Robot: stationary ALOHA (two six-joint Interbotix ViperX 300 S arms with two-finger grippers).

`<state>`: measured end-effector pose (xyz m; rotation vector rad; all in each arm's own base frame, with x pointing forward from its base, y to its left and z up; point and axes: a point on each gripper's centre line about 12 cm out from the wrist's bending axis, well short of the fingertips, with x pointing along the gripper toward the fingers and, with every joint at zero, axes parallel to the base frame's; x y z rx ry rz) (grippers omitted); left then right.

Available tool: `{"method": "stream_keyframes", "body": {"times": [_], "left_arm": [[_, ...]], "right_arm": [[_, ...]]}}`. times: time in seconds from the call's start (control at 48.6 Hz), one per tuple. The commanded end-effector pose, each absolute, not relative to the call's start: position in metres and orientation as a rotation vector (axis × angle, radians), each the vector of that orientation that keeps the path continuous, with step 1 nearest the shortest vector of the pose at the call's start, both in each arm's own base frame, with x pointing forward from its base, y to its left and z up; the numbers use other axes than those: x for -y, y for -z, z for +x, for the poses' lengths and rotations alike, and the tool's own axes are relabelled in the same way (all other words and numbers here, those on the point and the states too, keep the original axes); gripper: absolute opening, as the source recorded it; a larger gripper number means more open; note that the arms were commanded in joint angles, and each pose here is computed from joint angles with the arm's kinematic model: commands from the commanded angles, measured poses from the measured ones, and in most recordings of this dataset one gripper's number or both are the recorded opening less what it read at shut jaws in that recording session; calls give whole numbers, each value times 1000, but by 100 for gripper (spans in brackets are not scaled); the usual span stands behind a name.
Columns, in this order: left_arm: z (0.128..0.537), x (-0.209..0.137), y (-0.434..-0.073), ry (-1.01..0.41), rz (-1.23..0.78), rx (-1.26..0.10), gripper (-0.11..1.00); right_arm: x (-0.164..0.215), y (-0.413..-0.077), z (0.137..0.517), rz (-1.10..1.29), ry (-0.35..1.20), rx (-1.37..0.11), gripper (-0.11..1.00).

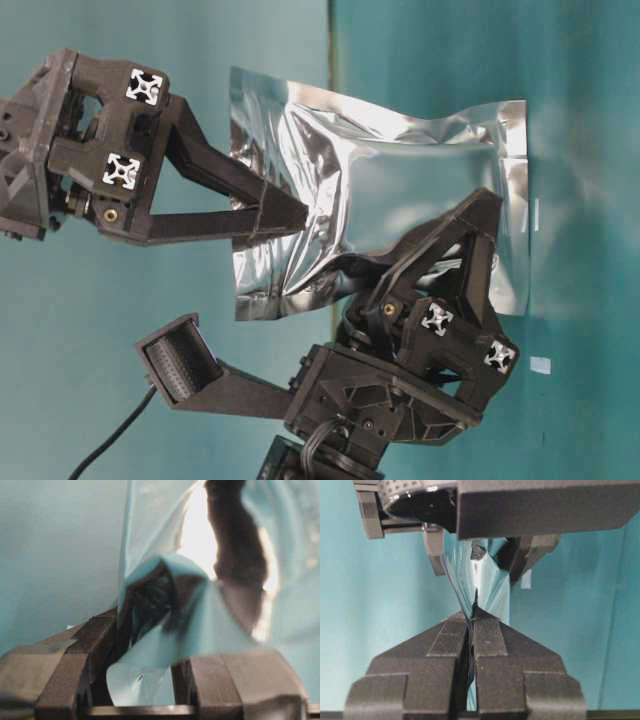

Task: Hand over the silver zip bag and make it stand upright.
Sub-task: 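Close the left gripper on the bag's bottom edge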

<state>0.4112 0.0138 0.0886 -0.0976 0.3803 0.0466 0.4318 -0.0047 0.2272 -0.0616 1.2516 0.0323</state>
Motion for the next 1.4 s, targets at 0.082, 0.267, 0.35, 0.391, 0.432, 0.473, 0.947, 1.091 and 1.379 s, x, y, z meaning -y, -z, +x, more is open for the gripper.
{"method": "stream_keyframes", "body": {"times": [0.082,0.267,0.35,0.391,0.432,0.473,0.947,1.091,1.379], "left_arm": [[412,-10,-95,-38,-102,-364,31],[407,-6,-91,-28,-100,-381,31],[404,-5,-90,-27,-100,-386,31],[404,-5,-90,-27,-100,-386,31],[403,-6,-90,-28,-98,-386,31],[404,-6,-90,-29,-97,-387,31],[403,-9,-89,-37,-99,-390,31],[403,-9,-90,-35,-94,-390,31],[402,-9,-88,-31,-65,-400,31]], "right_arm": [[0,-234,431,-55,-34,-1239,1],[0,-233,431,-45,-27,-1241,1],[0,-233,431,-31,-17,-1239,1],[1,-233,431,-29,-14,-1238,1],[1,-233,431,-22,-10,-1238,1],[0,-234,431,-21,-10,-1236,1],[0,-234,431,-23,-12,-1230,1],[-1,-233,430,-13,-6,-1238,1],[-5,-236,426,111,34,-1246,42]]}}
